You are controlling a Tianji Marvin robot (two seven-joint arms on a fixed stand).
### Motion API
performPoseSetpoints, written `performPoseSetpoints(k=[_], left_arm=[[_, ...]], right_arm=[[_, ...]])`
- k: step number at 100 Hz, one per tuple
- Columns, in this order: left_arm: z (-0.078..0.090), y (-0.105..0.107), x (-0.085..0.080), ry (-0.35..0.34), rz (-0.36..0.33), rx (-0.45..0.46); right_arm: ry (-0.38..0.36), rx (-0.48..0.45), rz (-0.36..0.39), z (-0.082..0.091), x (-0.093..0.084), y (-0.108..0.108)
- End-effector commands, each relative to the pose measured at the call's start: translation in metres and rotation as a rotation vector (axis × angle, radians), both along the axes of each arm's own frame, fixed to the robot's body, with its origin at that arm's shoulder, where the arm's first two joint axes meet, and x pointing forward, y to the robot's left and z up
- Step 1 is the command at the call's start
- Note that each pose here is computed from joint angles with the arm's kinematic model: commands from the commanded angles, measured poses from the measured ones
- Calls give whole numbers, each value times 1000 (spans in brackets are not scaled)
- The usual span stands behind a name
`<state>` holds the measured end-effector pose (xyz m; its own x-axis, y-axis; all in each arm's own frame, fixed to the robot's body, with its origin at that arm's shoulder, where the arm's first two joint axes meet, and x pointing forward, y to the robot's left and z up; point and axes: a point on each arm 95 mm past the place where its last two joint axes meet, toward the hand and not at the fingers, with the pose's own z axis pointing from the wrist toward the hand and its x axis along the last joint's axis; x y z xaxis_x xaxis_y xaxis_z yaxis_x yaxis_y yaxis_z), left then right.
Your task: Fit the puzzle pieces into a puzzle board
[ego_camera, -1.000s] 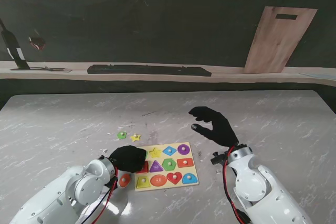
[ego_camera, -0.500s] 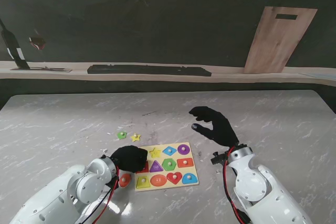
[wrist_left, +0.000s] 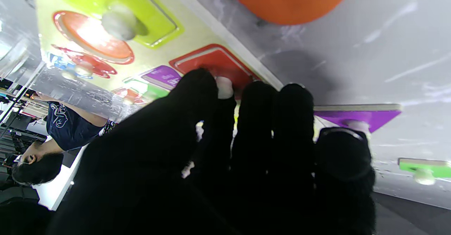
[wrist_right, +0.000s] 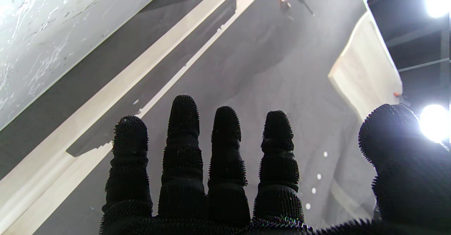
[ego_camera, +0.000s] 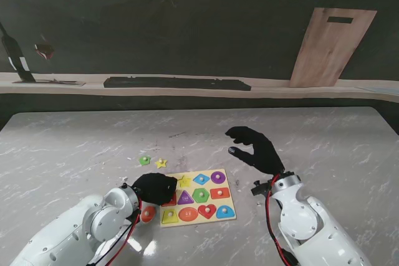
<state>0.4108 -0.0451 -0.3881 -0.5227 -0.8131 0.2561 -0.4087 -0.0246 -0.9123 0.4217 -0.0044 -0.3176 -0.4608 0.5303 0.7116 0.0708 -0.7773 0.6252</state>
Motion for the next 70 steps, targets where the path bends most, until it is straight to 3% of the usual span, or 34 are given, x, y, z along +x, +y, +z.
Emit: performPoseSetpoints(k=[1, 27, 70], left_arm=[[-9, 3, -3, 20, -3, 19], [-9, 4, -6, 16, -9, 30], [-11, 6, -7, 31, 36, -4]], right_arm=[[-3, 8, 3, 0, -2, 3], [-3, 9, 5, 0, -3, 2], [-3, 6, 7, -1, -3, 2]])
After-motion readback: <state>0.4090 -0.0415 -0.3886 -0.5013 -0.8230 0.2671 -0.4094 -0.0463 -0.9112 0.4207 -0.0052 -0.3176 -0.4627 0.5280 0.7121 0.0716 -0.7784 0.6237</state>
